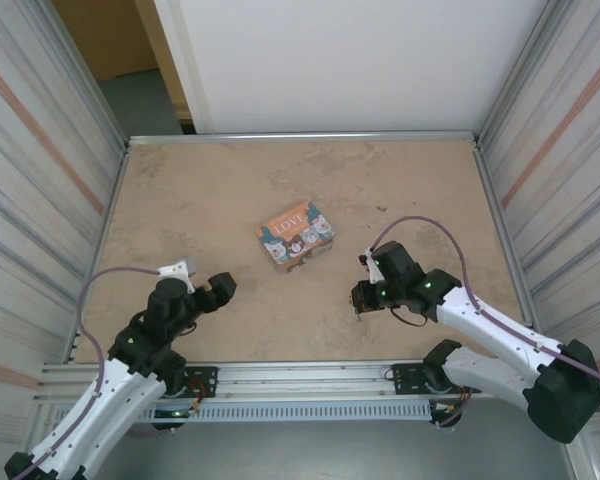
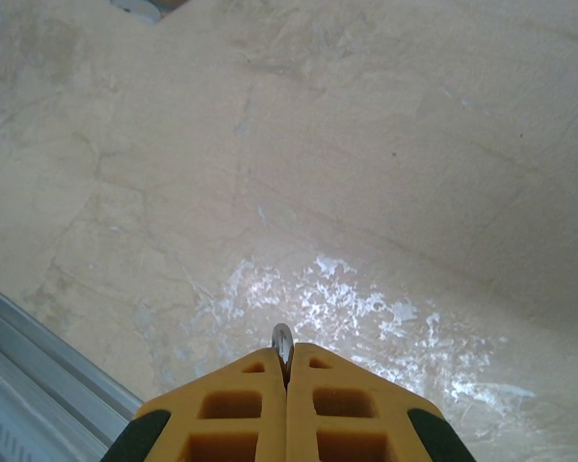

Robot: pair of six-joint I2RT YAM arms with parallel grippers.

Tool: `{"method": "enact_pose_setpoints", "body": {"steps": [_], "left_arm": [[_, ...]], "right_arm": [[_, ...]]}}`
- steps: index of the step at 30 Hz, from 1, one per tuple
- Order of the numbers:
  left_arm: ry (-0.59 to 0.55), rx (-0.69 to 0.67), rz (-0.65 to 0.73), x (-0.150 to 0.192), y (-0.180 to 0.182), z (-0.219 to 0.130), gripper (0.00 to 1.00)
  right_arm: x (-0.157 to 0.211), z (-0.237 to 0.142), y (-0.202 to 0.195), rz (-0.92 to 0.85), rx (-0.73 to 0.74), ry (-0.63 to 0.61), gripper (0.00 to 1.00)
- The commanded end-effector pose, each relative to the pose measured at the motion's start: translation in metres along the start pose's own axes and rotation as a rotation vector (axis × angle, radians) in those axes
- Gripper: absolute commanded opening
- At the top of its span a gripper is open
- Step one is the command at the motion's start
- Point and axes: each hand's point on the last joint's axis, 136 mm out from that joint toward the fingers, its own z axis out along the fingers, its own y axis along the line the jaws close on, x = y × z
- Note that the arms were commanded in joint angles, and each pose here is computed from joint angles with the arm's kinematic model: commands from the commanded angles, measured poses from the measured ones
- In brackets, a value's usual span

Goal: Unlock a padlock with a key

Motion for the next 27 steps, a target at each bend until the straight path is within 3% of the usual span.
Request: {"method": "enact_pose_setpoints", "body": {"steps": [1,7,27], "left_arm": [[0.007,-0.015,-0.013,0.005,0.008,0.003,0.91],[0.015,-0.003,-0.013,0.007,0.007,0.006,0.97],[0.044,-0.014,-0.039,0.016,0.013,0.013,0.98]], "right_arm": [[0.003,-0.003,0.006,0.011,-0.006,0.029,0.03],[0.014,0.013,0.006,0.014,0.010,0.087,0.03],[0.029,0.050,0.004,0.027,0.027,0.185,0.02]]}}
